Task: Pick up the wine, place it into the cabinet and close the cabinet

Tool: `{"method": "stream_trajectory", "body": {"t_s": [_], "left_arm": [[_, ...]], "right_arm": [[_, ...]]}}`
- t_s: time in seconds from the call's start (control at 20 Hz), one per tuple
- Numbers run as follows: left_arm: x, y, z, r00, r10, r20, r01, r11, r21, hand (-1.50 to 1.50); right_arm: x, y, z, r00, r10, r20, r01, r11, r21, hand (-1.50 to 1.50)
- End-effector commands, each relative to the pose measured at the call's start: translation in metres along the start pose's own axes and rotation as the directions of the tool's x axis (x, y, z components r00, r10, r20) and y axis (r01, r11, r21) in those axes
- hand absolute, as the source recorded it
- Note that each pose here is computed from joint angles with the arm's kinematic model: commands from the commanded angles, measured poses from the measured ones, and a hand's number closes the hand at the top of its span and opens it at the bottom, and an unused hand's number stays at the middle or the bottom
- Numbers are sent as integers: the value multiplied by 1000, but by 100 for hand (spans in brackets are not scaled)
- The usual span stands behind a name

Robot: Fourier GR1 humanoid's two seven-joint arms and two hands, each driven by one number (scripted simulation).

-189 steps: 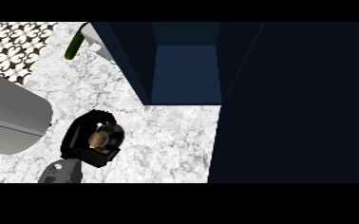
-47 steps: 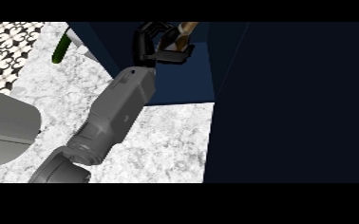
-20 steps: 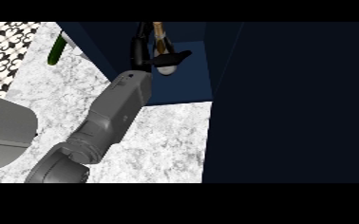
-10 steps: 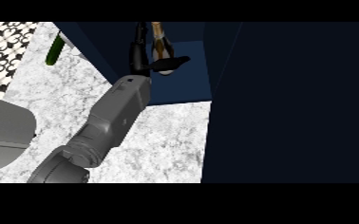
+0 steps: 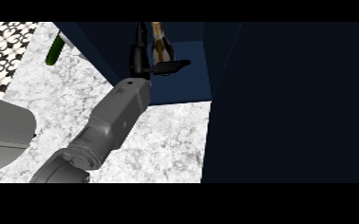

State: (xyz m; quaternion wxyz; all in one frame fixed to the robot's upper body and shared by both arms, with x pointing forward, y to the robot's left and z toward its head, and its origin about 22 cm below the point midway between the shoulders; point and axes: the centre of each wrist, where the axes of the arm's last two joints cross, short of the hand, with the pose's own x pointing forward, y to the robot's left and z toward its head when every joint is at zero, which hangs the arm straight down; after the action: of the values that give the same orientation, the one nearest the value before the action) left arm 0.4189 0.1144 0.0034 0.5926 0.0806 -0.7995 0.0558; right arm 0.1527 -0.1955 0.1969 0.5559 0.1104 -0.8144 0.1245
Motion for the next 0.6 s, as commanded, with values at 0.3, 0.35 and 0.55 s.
{"method": "stream_trajectory", "body": {"t_s": [0.3,0.35,0.55], "left_arm": [[0,2,-1,998,62,-4,-62,996,-69,-150],[-12,8,10,998,62,1,-62,995,-84,-150],[-11,7,9,997,78,9,-77,994,-83,-150]], "right_arm": [[9,4,5,1000,-6,4,6,1000,7,-150],[-3,-3,-3,1000,-9,11,9,1000,4,-150],[7,-6,3,1000,-12,26,13,1000,-14,-150]]}}
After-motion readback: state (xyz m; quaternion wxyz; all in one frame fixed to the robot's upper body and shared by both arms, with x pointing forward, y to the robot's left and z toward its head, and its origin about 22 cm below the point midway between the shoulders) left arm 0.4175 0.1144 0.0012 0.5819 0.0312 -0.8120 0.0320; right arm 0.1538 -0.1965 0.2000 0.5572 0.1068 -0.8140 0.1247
